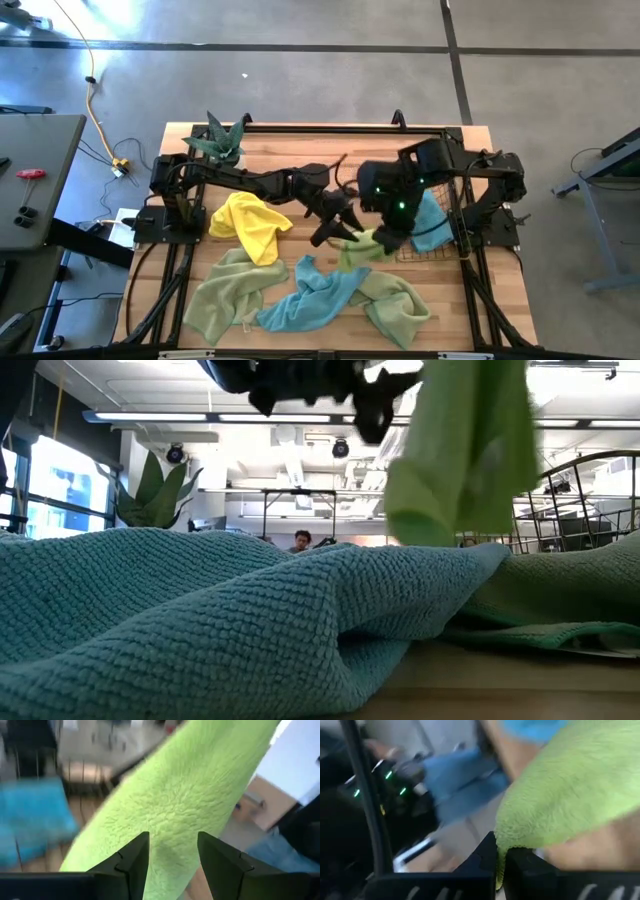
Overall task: Fold microfiber towels
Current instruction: Fold the light green microfiber cloth
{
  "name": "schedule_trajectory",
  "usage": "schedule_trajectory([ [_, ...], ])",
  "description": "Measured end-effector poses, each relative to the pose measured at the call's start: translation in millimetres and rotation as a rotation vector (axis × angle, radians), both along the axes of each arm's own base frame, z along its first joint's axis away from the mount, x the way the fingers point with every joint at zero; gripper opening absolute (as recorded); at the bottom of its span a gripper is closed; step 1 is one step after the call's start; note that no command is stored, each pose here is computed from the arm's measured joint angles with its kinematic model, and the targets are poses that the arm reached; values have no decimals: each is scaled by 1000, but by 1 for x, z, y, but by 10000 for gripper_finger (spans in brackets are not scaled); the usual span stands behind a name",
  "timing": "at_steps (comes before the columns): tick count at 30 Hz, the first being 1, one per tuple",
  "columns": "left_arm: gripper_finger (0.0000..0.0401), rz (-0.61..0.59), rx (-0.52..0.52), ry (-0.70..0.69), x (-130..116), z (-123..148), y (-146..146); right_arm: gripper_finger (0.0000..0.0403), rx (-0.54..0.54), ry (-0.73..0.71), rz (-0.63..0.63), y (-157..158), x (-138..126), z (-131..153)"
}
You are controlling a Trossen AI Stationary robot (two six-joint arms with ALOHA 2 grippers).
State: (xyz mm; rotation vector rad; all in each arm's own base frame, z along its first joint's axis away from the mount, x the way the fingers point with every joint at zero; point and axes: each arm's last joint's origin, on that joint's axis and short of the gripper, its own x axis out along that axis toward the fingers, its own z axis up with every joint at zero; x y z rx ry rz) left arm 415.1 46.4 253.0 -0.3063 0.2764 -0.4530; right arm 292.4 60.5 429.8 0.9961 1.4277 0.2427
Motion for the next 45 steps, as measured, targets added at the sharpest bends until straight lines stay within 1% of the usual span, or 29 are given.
schedule_trajectory([
  [3, 156, 23, 34, -184, 4, 17, -6, 0, 85, 76, 7, 13, -3, 1],
  [6, 156, 109, 96, -336, 5, 29, -10, 0, 140, 138, 18, 24, -7, 2],
  [8, 156, 160, 142, -401, 6, 34, -13, 0, 155, 154, 31, 29, -8, 3],
  [11, 156, 175, 195, -457, 6, 38, -15, 0, 183, 155, 72, 35, -10, 3],
  [14, 156, 166, 207, -485, 8, 36, -18, 0, 212, 114, 141, 38, -14, 6],
  [18, 156, 158, 196, -509, 12, 29, -22, 0, 259, -52, 312, 41, -21, 12],
  [20, 156, 156, 178, -511, 14, 27, -23, 0, 237, -147, 371, 38, -21, 12],
  [23, 156, 155, 164, -523, 16, 24, -23, 0, 113, -267, 391, 26, -14, 9],
  [28, 156, 134, 127, -511, 15, 25, -18, 0, -201, -361, 342, -2, -4, 3],
  [30, 156, 132, 123, -511, 13, 28, -13, 0, -304, -393, 351, -11, -2, 1],
  [31, 156, 128, 126, -518, 12, 29, -9, 0, -338, -417, 373, -15, -1, 1],
  [34, 156, 102, 139, -522, 9, 31, 4, 0, -411, -524, 513, -18, -1, 1],
  [37, 156, 72, 124, -516, 5, 33, 18, 0, -461, -628, 659, -17, -1, 0],
  [39, 156, 20, 113, -505, 2, 32, 27, 0, -556, -665, 741, -19, 0, 0],
  [42, 156, -45, 115, -503, -2, 33, 39, 0, -749, -688, 882, -23, 1, -2],
  [45, 156, -59, 120, -500, -5, 33, 48, 0, -896, -684, 1001, -26, 2, -2],
])
